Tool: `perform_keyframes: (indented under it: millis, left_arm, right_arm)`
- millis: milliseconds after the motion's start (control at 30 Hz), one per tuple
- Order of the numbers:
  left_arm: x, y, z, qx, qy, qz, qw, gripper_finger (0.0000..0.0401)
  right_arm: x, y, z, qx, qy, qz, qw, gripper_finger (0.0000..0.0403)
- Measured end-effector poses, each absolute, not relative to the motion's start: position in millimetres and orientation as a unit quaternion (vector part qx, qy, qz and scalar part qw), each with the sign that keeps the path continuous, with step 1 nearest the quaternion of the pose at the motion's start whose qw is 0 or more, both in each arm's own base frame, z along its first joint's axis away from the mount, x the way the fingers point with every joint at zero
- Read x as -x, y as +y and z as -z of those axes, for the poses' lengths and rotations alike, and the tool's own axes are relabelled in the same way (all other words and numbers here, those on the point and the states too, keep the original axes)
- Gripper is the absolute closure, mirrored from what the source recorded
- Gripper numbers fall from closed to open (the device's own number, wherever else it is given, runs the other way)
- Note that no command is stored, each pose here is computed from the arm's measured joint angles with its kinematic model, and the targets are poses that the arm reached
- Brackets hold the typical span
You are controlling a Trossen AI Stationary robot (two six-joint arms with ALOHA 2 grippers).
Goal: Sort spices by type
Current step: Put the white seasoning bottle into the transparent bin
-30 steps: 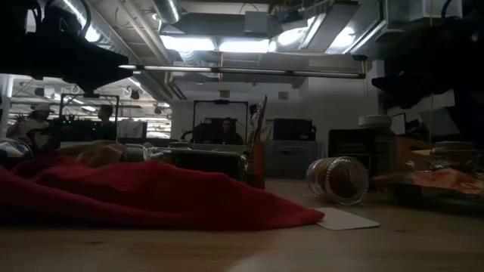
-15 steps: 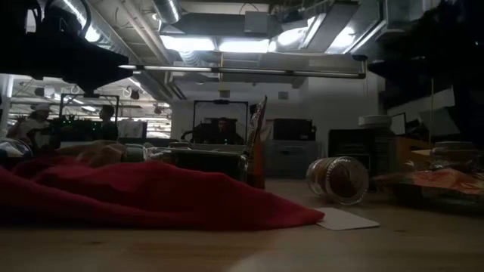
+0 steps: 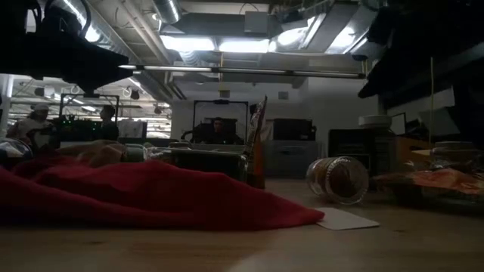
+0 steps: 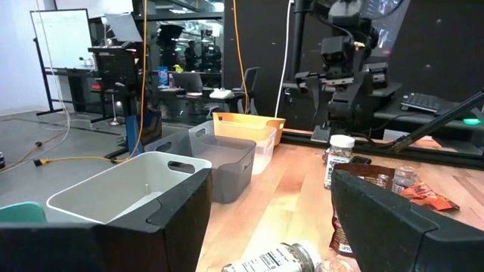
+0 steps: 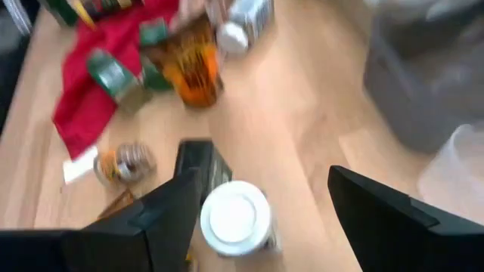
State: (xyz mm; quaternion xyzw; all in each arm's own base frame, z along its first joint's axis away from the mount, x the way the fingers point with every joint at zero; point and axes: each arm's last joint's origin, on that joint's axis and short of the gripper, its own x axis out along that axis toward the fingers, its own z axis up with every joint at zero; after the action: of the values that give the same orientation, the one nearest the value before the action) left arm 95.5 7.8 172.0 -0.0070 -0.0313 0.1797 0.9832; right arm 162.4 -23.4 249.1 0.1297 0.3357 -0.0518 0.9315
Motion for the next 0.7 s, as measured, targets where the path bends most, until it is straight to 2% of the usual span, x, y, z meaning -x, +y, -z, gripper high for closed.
perform_keyframes:
  millis: [367, 700]
  left_arm:
    - [-95, 8, -172, 0.007, -0.031, -0.18, 0.983, 0.0146]
    - [-95, 8, -172, 0.007, -0.031, -0.179, 0.983, 0.0146]
  right_arm:
    - [-200, -26, -245, -0.166, 0.451, 0.01, 0.877, 0.0114]
    - [-205, -27, -238, -0.158, 0.466, 0.001, 0.87, 0.0114]
